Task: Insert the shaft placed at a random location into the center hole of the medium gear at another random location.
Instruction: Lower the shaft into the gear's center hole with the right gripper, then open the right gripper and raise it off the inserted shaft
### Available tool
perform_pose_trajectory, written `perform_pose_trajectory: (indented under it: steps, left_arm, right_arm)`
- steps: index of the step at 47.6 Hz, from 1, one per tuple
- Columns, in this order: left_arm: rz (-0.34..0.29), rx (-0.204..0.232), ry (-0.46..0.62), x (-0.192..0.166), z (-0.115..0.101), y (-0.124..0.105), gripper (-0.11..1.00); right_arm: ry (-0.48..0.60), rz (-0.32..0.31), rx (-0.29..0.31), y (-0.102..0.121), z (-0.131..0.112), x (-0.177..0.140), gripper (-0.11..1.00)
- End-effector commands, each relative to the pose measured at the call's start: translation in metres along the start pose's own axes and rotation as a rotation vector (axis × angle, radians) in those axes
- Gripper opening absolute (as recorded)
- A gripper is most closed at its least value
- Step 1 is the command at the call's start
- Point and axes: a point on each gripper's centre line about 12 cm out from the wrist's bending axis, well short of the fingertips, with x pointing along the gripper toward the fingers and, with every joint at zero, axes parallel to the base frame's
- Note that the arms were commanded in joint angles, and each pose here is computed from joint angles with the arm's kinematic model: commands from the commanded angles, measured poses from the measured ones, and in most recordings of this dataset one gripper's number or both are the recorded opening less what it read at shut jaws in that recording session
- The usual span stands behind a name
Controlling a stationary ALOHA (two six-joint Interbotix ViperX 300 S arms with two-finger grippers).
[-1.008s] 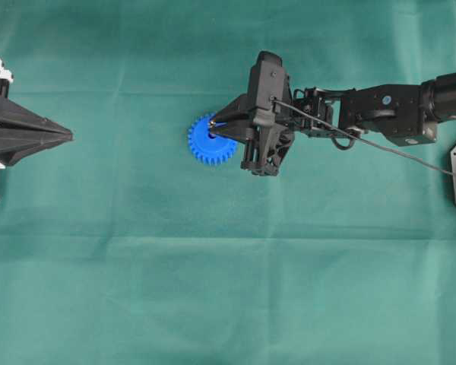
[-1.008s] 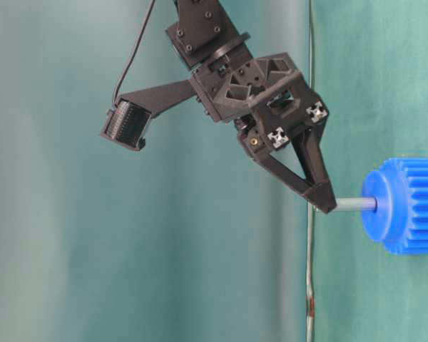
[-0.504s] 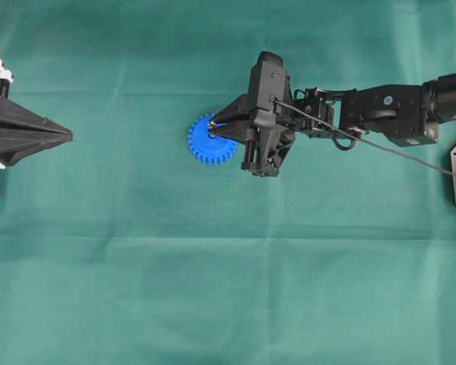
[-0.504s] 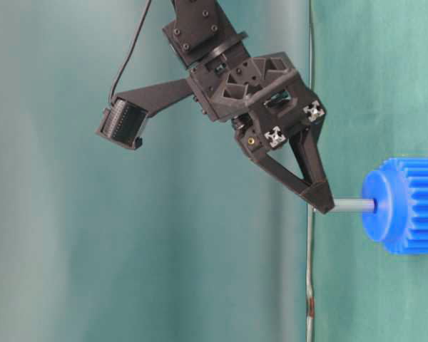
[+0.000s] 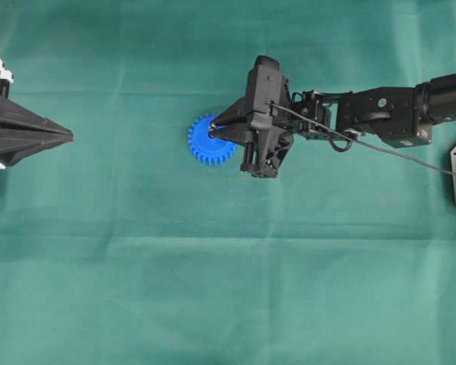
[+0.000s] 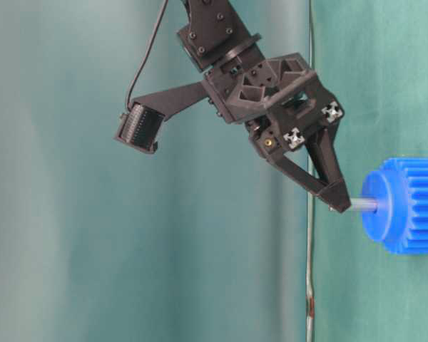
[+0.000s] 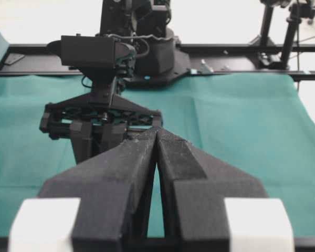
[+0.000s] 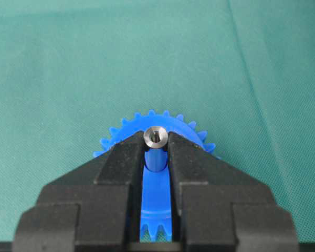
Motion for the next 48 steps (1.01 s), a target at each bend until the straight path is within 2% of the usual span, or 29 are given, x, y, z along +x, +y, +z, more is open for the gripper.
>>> perform_pose_trajectory:
  steps: [1, 19, 48]
  left_arm:
    - [0.001, 0.003, -0.023, 0.002, 0.009, 0.000, 0.00]
    - [0.001, 0.003, -0.023, 0.002, 0.009, 0.000, 0.00]
    - [0.001, 0.003, -0.021, 0.002, 0.009, 0.000, 0.00]
  right_arm:
    - [-0.051, -0.002, 0.013, -0.001, 0.015, 0.000, 0.13]
    - [-0.023, -0.004, 0.015, -0.001, 0.005, 0.010, 0.13]
    - [-0.017, -0.003, 0.014, -0.001, 0.004, 0.010, 0.15]
